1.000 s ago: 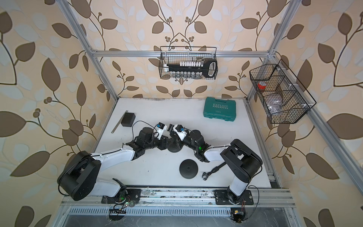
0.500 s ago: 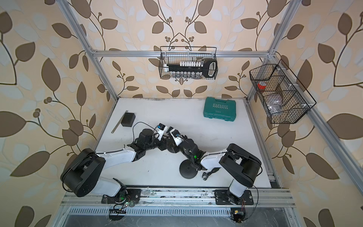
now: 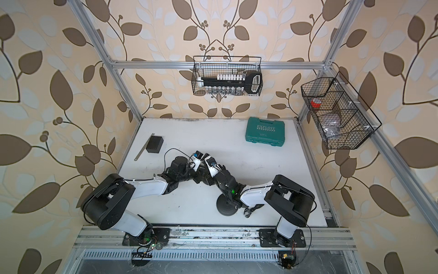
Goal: Assemble a microphone stand
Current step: Hold the microphone stand pole at the microphone stand base, then screw the microphone stand pole into the microphone stand base.
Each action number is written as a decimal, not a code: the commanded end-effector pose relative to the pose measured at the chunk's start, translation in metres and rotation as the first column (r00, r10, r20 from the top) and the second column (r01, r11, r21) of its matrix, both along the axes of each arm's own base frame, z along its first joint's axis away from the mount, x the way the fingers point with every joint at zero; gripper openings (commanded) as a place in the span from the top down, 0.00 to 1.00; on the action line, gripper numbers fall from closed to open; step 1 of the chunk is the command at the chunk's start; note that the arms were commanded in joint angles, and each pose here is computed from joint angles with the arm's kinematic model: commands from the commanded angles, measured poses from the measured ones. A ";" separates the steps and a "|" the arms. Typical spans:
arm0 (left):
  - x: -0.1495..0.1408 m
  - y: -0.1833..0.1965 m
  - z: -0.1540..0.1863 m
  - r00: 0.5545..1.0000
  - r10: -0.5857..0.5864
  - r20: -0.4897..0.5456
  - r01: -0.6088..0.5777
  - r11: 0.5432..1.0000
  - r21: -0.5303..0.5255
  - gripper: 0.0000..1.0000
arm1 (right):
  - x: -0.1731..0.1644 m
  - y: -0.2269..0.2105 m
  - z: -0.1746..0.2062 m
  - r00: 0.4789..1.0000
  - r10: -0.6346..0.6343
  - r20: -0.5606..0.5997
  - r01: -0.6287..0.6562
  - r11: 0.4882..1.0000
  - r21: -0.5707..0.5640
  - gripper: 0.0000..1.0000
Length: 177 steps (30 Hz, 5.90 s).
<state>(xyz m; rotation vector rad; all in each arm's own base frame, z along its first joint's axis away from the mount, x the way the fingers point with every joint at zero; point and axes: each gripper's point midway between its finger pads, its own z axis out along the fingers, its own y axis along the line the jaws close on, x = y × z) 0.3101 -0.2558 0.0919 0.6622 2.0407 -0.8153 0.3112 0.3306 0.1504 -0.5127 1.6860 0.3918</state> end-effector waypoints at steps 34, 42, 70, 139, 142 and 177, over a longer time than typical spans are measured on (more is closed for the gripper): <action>0.021 -0.016 0.002 0.998 -0.015 0.056 0.015 1.000 0.003 0.90 | -0.020 -0.018 -0.044 0.976 0.108 -0.189 -0.118 0.992 -0.044 0.92; 0.020 -0.016 -0.003 0.999 -0.022 0.050 0.021 1.000 0.018 1.00 | -0.028 -0.016 -0.040 0.953 0.230 -0.196 -0.245 0.968 -0.058 0.60; 0.017 0.001 0.034 0.995 0.082 0.052 -0.081 0.997 -0.018 0.52 | -0.013 -0.083 -0.010 0.919 0.278 -0.278 -0.264 0.960 0.088 0.32; 0.048 -0.011 0.045 0.988 0.146 0.049 -0.143 0.988 -0.055 0.38 | 0.036 -0.063 0.016 0.771 0.599 -0.218 -0.587 0.800 0.123 0.39; 0.050 -0.011 0.044 0.987 0.150 0.049 -0.147 0.988 -0.053 0.38 | 0.036 -0.063 0.017 0.772 0.597 -0.217 -0.585 0.801 0.123 0.39; 0.053 -0.017 0.039 0.990 0.123 0.070 -0.120 0.991 -0.055 0.38 | 0.035 -0.058 0.017 0.752 0.624 -0.215 -0.615 0.780 0.114 0.41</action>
